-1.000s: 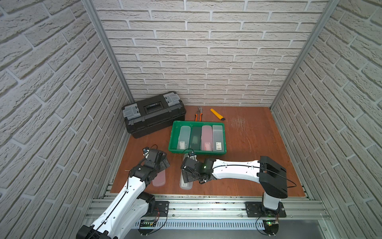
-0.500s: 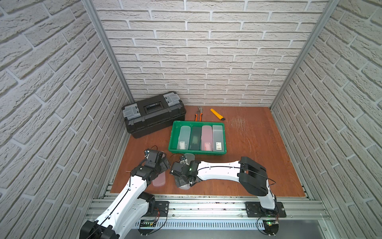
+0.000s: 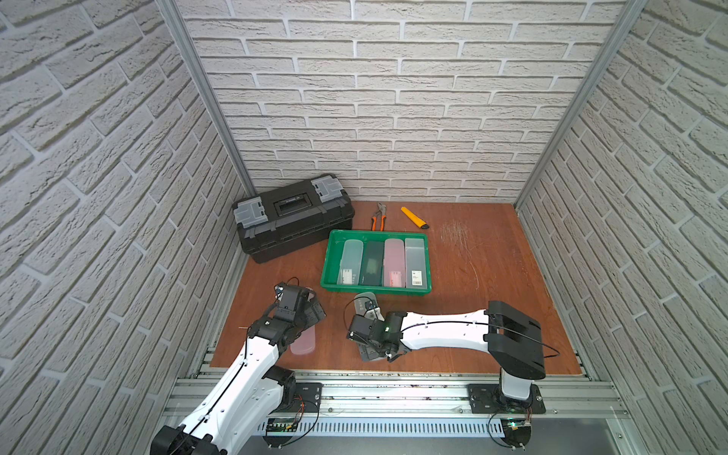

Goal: Put the pencil case into the storage box
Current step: Pick up the pencil case from the center of the board.

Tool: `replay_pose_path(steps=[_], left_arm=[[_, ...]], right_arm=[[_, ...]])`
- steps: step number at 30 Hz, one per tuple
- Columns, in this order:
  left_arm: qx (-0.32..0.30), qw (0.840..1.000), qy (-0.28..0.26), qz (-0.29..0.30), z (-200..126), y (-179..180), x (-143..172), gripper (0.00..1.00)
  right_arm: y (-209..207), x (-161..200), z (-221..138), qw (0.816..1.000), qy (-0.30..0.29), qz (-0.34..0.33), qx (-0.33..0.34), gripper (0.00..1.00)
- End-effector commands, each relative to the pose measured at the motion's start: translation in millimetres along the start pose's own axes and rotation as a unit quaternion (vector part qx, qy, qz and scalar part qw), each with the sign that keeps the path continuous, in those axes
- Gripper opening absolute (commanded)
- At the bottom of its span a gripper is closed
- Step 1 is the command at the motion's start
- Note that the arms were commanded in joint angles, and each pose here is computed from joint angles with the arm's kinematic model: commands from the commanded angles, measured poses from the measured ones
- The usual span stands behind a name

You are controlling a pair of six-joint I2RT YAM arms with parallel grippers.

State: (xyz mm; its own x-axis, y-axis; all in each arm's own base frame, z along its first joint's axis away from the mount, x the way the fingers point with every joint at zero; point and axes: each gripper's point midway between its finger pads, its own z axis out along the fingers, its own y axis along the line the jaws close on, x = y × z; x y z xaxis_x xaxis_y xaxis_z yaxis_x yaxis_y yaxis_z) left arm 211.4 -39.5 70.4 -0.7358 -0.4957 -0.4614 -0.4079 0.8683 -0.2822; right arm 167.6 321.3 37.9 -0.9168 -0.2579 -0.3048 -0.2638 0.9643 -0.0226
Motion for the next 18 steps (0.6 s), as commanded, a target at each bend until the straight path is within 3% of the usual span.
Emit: replay_pose_path(steps=[1,10,18], left_arm=[[0.015,1.000,-0.011,-0.001,-2.9,-8.6,-8.2,0.99],[0.019,1.000,-0.014,0.003,-7.0,-13.3,-12.1,0.99],[0.022,0.999,-0.019,0.017,-13.0,-17.5,-16.3,0.99]], right_arm=[[-3.0,-10.7,-15.1,0.999,-0.032,0.007,-0.019,1.00],[29.1,-10.0,-4.5,0.998,-0.001,-0.019,-0.066,1.00],[13.9,2.5,23.0,0.999,0.043,-0.012,-0.007,0.98]])
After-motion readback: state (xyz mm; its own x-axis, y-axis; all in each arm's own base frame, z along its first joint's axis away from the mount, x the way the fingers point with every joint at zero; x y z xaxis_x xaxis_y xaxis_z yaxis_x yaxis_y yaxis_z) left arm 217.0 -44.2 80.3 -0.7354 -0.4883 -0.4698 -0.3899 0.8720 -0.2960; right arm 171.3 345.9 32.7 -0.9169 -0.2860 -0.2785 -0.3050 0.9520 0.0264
